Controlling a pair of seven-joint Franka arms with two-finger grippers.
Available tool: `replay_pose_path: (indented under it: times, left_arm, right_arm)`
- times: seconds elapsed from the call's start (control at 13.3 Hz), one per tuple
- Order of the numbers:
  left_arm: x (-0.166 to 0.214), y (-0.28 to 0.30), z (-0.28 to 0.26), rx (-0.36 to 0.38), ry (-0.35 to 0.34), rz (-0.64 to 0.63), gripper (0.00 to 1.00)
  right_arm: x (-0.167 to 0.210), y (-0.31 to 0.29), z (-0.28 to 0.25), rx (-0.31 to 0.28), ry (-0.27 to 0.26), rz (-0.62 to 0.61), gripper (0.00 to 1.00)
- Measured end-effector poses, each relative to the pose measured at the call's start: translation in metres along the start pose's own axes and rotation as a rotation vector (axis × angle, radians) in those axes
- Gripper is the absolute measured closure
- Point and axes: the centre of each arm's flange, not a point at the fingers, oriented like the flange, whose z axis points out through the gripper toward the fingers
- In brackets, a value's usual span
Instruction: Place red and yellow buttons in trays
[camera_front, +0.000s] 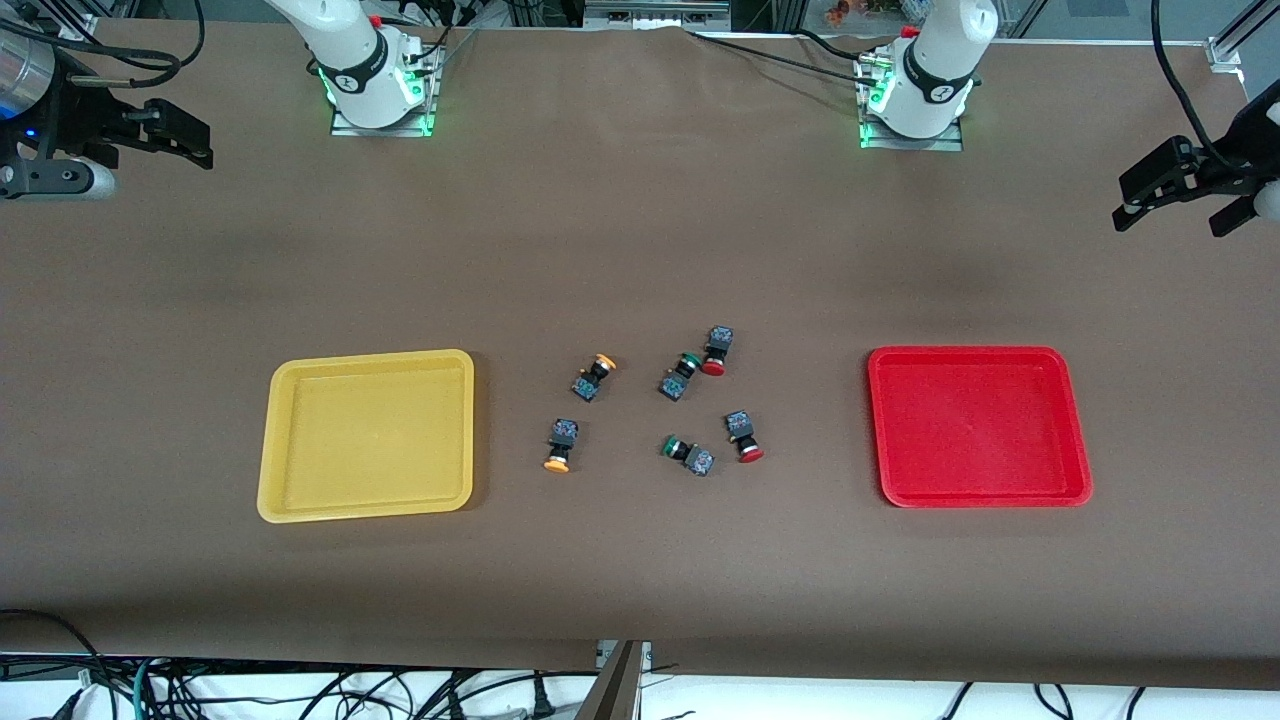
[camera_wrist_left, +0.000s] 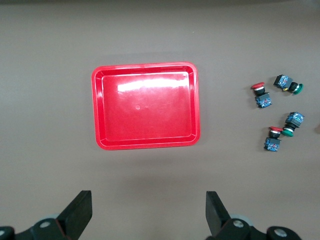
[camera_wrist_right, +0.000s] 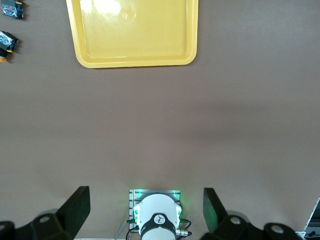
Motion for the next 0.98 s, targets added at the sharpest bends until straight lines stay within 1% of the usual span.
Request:
replay_pose_path:
  times: [0.3,0.45,0.68,0.9,0.98]
  left_arm:
    - [-0.001,-0.01,0.001,0.0,-0.01,-0.019,0.0]
    - [-0.001,-0.01,0.002,0.0,-0.011,-0.018,0.0]
    - [0.0,-0.01,0.003,0.004,-0.013,-0.018,0.0]
    - [0.0,-0.016,0.003,0.006,-0.015,-0.025,0.0]
    - [0.001,-0.015,0.006,0.006,-0.02,-0.024,0.0]
  right_arm:
    - [0.005,0.0,0.0,0.003,0.02,0.001,0.0]
    - [0.021,-0.002,0.015,0.003,0.001,-0.004,0.0]
    - [0.062,-0.013,0.061,0.006,-0.066,-0.021,0.0]
    - [0.113,-0.047,0.115,0.025,-0.063,-0.064,0.0]
    - [0.128,-0.063,0.131,0.027,-0.049,-0.059,0.0]
